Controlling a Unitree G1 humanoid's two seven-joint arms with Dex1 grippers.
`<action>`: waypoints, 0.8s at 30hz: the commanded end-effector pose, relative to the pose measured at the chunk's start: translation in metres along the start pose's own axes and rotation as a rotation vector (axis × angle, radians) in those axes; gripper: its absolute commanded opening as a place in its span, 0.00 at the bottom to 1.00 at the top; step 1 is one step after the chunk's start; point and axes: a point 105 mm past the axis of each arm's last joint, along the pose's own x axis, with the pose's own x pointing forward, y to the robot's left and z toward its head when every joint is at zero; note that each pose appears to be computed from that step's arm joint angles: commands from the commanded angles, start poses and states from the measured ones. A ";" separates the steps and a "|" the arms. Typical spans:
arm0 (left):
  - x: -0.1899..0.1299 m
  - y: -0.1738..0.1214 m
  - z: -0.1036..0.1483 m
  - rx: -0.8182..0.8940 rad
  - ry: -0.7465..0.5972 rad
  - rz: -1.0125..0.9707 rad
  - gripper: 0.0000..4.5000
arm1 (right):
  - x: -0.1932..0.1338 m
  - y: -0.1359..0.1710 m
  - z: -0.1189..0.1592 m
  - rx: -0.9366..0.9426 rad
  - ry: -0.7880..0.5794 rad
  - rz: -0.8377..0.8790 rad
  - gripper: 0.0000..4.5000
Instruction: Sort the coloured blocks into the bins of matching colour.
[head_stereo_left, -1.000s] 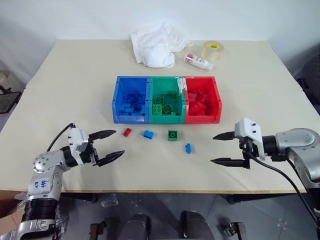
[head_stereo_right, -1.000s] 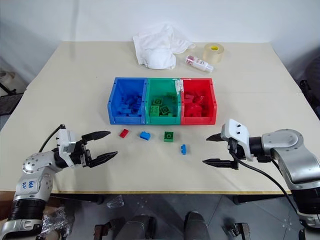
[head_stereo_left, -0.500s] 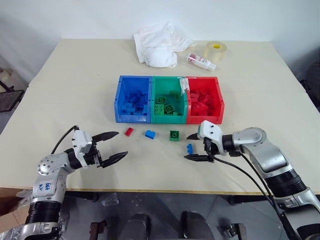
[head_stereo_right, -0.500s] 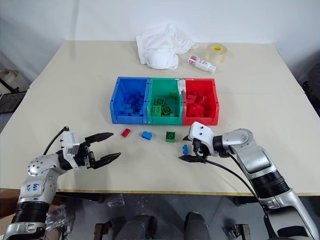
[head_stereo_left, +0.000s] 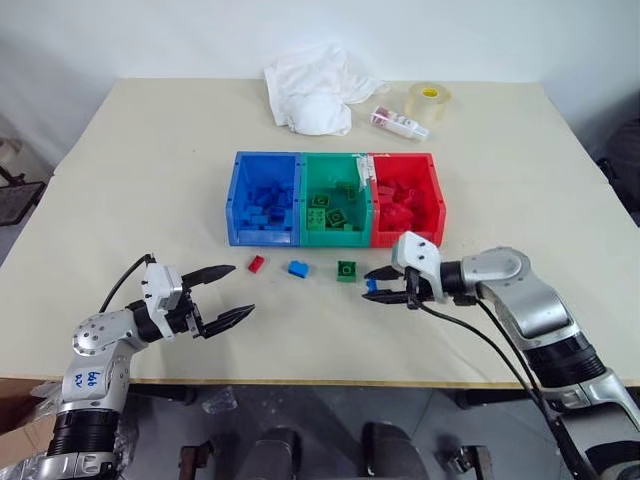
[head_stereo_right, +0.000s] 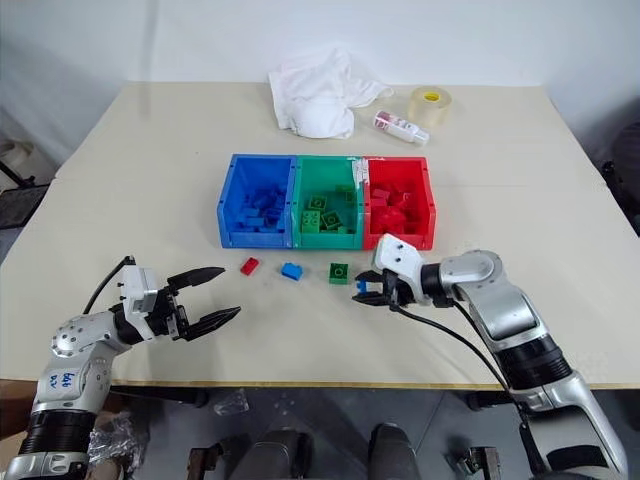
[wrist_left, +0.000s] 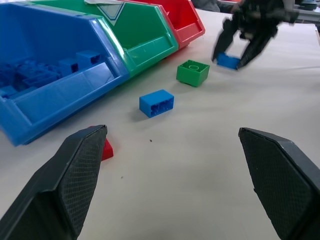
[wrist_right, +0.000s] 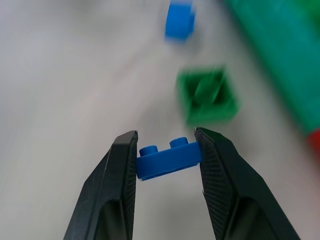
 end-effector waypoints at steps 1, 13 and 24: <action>0.002 0.001 0.009 0.031 -0.022 -0.006 1.00 | 0.010 -0.014 0.045 -0.063 -0.141 -0.048 0.31; 0.010 0.005 0.013 0.047 -0.039 -0.015 1.00 | 0.105 -0.053 0.123 -0.109 -0.328 -0.133 0.47; 0.008 0.001 0.013 0.048 -0.044 -0.006 1.00 | 0.104 -0.060 0.133 -0.144 -0.406 -0.145 0.98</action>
